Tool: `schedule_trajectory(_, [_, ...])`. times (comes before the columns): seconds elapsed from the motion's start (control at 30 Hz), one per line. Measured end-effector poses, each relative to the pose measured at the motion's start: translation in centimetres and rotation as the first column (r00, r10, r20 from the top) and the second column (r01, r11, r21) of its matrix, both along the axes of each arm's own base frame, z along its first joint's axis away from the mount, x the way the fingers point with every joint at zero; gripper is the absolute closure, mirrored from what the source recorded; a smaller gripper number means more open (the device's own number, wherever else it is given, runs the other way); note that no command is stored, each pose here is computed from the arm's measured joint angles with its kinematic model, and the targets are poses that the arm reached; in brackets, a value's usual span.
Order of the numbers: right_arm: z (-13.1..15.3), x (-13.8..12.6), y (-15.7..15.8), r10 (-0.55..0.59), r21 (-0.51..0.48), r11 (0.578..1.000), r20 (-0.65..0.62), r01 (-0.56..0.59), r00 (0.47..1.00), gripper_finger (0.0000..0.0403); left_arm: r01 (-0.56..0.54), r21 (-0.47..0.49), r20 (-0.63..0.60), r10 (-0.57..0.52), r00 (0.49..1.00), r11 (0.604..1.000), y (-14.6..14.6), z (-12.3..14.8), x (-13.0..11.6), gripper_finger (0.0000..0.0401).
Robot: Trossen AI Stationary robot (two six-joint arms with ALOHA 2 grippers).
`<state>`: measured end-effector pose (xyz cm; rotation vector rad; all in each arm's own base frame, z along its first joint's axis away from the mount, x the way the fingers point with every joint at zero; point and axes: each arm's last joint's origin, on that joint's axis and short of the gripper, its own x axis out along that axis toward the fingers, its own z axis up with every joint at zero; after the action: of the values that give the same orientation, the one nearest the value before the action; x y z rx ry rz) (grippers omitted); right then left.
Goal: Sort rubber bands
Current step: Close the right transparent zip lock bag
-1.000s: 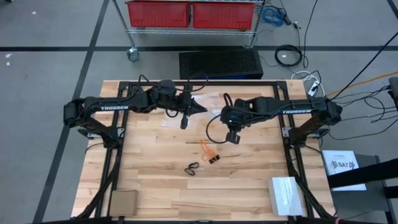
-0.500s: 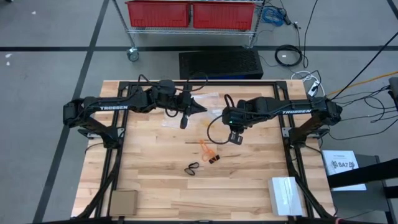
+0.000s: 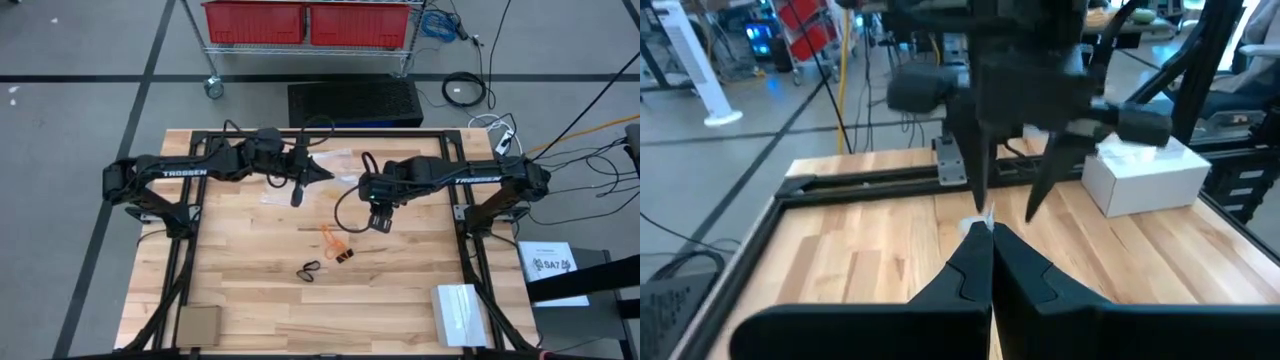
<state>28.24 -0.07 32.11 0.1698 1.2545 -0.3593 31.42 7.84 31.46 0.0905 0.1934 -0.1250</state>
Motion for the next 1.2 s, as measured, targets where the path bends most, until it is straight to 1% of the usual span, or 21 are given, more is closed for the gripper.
schedule_trajectory(0.13, [-0.1, -0.8, 0.3, -0.024, -0.007, 1.000, -0.067, 0.023, 0.997, 0.0230, 0.007, -0.028, -0.019, -0.007, 1.000, 1.000, -0.1, -1.4, 1.3, 0.0401])
schedule_trajectory(0.23, [-0.4, -1.0, 1.0, -0.016, -0.006, 1.000, -0.078, 0.015, 0.997, 0.0233, 0.010, -0.053, -0.024, -0.011, 1.000, 0.999, 0.0, -3.0, 2.7, 0.0401])
schedule_trajectory(0.33, [-1.1, -1.6, 1.8, -0.010, -0.001, 1.000, -0.074, 0.010, 0.997, 0.0238, 0.023, -0.084, 0.010, -0.022, 1.000, 0.996, 0.0, -4.3, 4.2, 0.0401])
schedule_trajectory(0.47, [-2.0, -3.5, 2.7, -0.045, 0.015, 0.999, -0.064, 0.047, 0.997, 0.0241, 0.048, -0.158, 0.088, -0.034, 0.996, 0.986, 0.3, -5.8, 5.9, 0.0401])
schedule_trajectory(0.57, [-1.9, -5.4, 3.5, -0.090, 0.016, 0.996, -0.023, 0.091, 0.996, 0.0241, 0.059, -0.231, 0.144, -0.026, 0.989, 0.971, 0.6, -6.6, 7.0, 0.0401])
schedule_trajectory(0.63, [-1.5, -6.7, 4.0, -0.120, 0.018, 0.993, 0.022, 0.119, 0.993, 0.0241, 0.080, -0.269, 0.170, -0.034, 0.985, 0.960, 0.6, -6.6, 8.1, 0.0401])
schedule_trajectory(0.73, [-0.8, -8.3, 4.5, -0.154, 0.032, 0.988, 0.084, 0.151, 0.985, 0.0241, 0.120, -0.312, 0.171, -0.068, 0.983, 0.942, 0.1, -7.0, 10.0, 0.0401])
schedule_trajectory(0.83, [-0.4, -9.4, 4.8, -0.176, 0.046, 0.984, 0.126, 0.171, 0.976, 0.0241, 0.152, -0.343, 0.164, -0.101, 0.981, 0.927, -0.9, -7.6, 11.9, 0.0401])
schedule_trajectory(0.9, [-0.4, -9.6, 5.0, -0.177, 0.053, 0.984, 0.131, 0.171, 0.976, 0.0241, 0.173, -0.344, 0.168, -0.121, 0.978, 0.923, -1.6, -7.9, 13.1, 0.0401])
schedule_trajectory(1.0, [-0.7, -9.7, 5.3, -0.167, 0.051, 0.986, 0.122, 0.161, 0.978, 0.0241, 0.191, -0.373, 0.165, -0.138, 0.977, 0.908, -2.4, -8.6, 14.6, 0.0401])
schedule_trajectory(1.13, [-1.1, -9.6, 5.4, -0.171, 0.047, 0.985, 0.110, 0.166, 0.979, 0.0241, 0.159, -0.417, 0.140, -0.110, 0.984, 0.895, -2.5, -10.0, 16.0, 0.0401])
schedule_trajectory(1.2, [-1.4, -9.7, 5.4, -0.182, 0.046, 0.983, 0.102, 0.178, 0.978, 0.0241, 0.145, -0.424, 0.122, -0.102, 0.987, 0.894, -2.4, -11.0, 16.5, 0.0400])
